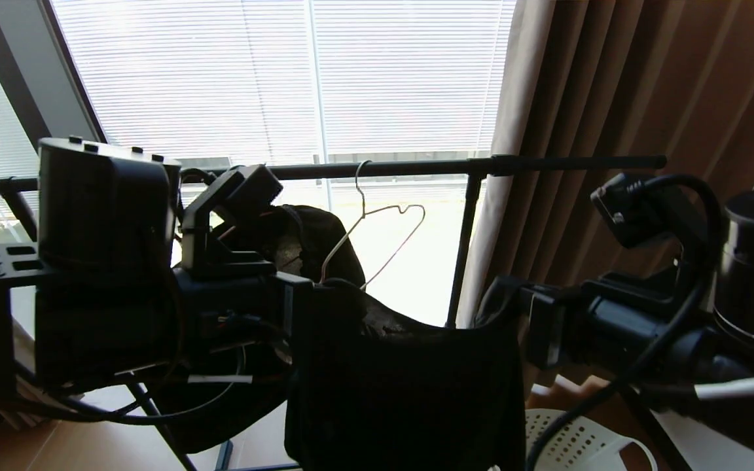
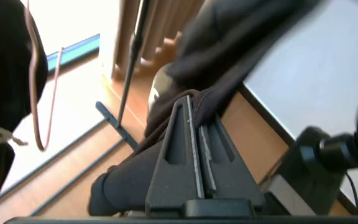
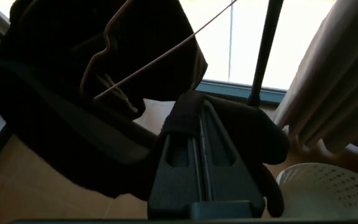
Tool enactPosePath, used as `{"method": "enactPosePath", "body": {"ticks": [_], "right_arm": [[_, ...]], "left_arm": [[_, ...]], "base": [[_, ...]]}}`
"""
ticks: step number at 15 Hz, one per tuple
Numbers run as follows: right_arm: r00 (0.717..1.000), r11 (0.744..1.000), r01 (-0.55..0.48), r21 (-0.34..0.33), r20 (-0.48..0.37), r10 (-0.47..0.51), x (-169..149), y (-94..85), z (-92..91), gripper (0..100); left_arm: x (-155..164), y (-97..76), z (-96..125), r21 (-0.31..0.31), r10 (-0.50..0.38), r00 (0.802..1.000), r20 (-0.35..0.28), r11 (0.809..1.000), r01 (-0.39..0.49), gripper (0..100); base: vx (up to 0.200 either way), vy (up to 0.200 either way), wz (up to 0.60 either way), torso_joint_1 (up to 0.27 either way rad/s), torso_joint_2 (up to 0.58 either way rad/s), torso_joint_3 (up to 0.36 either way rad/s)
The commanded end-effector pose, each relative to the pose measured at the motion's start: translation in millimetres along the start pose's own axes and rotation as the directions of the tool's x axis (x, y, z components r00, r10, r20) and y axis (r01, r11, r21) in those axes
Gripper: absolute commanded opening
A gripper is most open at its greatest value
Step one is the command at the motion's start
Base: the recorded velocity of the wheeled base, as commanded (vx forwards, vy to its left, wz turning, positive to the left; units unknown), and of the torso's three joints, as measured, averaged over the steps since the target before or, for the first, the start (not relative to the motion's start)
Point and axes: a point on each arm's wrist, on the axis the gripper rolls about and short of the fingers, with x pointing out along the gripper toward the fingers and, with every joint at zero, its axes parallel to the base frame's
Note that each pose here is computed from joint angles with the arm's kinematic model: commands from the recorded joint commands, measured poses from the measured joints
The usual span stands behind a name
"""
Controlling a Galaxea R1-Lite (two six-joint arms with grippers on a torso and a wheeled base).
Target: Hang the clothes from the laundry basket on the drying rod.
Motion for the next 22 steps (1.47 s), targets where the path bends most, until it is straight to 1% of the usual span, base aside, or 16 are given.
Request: {"method": "enactPosePath", "body": {"ticks": [1,2,3,4,6,8,11,13,14,15,16,17,18,19,21,22], "right_arm": [[0.998,0.999,-0.044,-0.03,-0.037,0.043,-16,-0.8,-18.5,0],[0.997,0.998,-0.039,-0.043,-0.069,0.036,-11,-1.2,-27.1,0],[0.996,0.998,-0.034,-0.047,-0.082,0.03,-8,-0.5,-30.0,0],[0.996,0.998,-0.033,-0.047,-0.089,0.029,-6,-0.1,-31.5,100],[0.994,0.998,-0.025,-0.055,-0.109,0.019,-3,-0.3,-36.8,100],[0.987,0.996,-0.008,-0.084,-0.159,-0.006,-1,-6.3,-53.4,100],[0.983,0.993,-0.025,-0.115,-0.186,0.003,1,-7.9,-77.9,100],[0.98,0.99,-0.04,-0.138,-0.196,0.012,0,-9.5,-83.3,100],[0.976,0.981,-0.097,-0.168,-0.21,0.061,-3,-9.4,-85.1,100],[0.971,0.968,-0.145,-0.204,-0.219,0.099,-5,-10.4,-86.6,100],[0.966,0.953,-0.186,-0.24,-0.223,0.132,-7,-11.1,-88.6,100],[0.962,0.939,-0.213,-0.271,-0.224,0.153,-8,-11.6,-91.9,100],[0.962,0.939,-0.213,-0.271,-0.224,0.153,-8,-11.6,-91.9,100],[0.961,0.919,-0.245,-0.31,-0.205,0.187,-10,-9.6,-94.8,100],[0.952,0.901,-0.299,-0.315,-0.163,0.26,-10,-2.5,-86.2,100],[0.948,0.888,-0.317,-0.334,-0.138,0.286,-8,2.8,-77.9,100]], "left_arm": [[16,-1.7,11,0.01,-0.009,1.0,0.009,1.0,0.008,0],[15,-7.9,17,0.028,-0.028,0.999,0.028,0.999,0.027,0],[14,-9.6,20,0.034,-0.033,0.999,0.036,0.999,0.032,0],[13,-9.6,18,0.033,-0.033,0.999,0.03,0.999,0.032,0],[14,-8.9,14,0.032,-0.028,0.999,0.019,0.999,0.028,0],[8,-11.7,19,0.037,-0.037,0.998,0.046,0.999,0.035,0],[1,-15.5,24,0.044,-0.046,0.996,0.071,0.998,0.043,0],[-3,-16.4,25,0.046,-0.043,0.995,0.085,0.998,0.039,0],[-3,-15.7,26,0.045,-0.03,0.996,0.088,0.999,0.026,0],[-3,-15.0,26,0.042,-0.007,0.995,0.096,0.999,0.003,0],[-3,-14.9,26,0.042,-0.002,0.995,0.097,0.999,-0.002,0],[-3,-14.8,26,0.042,-0.001,0.995,0.097,0.999,-0.003,0],[-3,-14.8,26,0.042,-0.001,0.995,0.097,0.999,-0.003,0],[-3,-14.8,25,0.04,0.004,0.996,0.094,0.999,-0.007,0],[-3,-16.1,24,0.043,0.0,0.996,0.09,0.999,-0.004,0],[-3,-18.0,23,0.046,-0.007,0.996,0.087,0.999,0.003,0]], "base": [[0.0,0.0,0.0,0.0,0.0,0.0],[0.0,0.0,0.0,0.0,0.0,0.0],[0.0,0.0,0.0,0.0,0.0,0.0],[0.0,0.0,0.0,0.0,0.0,0.0],[0.0,0.0,0.0,0.0,0.0,0.0],[0.0,0.0,0.0,0.0,0.0,0.0],[0.0,0.0,0.0,0.0,0.0,0.0],[0.0,0.0,0.0,0.0,0.0,0.0],[0.0,0.0,0.0,0.0,0.0,0.0],[0.0,0.0,0.0,0.0,0.0,0.0],[0.0,0.0,0.0,0.0,0.0,0.0],[0.0,0.0,0.0,0.0,0.0,0.0],[0.0,0.0,0.0,0.0,0.0,0.0],[0.0,0.0,0.0,0.0,0.0,0.0],[0.0,0.0,0.0,0.0,0.0,0.0],[0.0,0.0,0.0,0.0,0.0,0.0]]}}
